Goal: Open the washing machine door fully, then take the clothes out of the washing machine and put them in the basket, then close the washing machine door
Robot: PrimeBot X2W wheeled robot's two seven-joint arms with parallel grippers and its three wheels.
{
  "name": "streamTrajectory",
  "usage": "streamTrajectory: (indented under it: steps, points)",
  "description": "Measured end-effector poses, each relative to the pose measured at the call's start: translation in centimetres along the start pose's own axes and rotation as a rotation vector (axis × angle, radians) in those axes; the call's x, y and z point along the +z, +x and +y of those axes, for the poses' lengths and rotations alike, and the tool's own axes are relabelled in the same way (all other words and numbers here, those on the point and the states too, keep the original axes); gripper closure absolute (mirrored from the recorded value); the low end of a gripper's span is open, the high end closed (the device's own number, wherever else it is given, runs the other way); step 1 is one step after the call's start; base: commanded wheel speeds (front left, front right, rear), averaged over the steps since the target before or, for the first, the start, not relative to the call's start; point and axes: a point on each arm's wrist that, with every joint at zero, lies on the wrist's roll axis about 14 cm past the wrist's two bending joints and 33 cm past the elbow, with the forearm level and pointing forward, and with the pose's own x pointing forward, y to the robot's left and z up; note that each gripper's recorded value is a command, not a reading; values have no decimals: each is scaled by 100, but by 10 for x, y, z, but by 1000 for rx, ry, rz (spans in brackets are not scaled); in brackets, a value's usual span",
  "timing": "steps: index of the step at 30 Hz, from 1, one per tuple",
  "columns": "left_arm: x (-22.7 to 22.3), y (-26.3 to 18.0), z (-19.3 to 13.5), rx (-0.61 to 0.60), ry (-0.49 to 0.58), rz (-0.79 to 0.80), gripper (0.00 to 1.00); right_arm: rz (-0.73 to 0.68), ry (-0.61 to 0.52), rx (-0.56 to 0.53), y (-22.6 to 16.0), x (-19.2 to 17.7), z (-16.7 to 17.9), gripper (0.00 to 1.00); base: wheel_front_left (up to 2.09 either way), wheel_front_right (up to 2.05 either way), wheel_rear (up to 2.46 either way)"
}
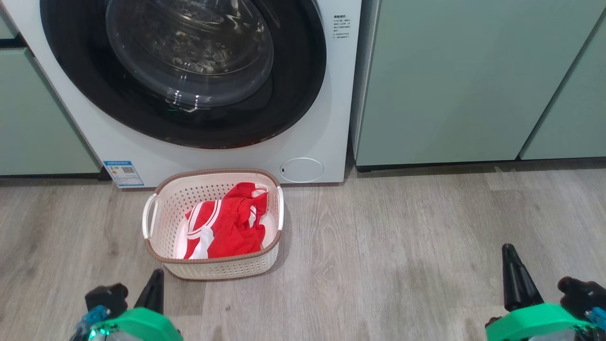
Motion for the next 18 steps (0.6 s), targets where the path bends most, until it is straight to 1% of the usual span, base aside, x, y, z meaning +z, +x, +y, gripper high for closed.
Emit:
streamTrajectory:
  steps: [4,18]
  points:
    - [9,3,-1,1,-41,-23,100,11,38,-12,1,-1,-2,100,0,0,0]
    - [15,6,0,21,-192,-32,100,27,176,-46,3,-3,-7,100,0,0,0]
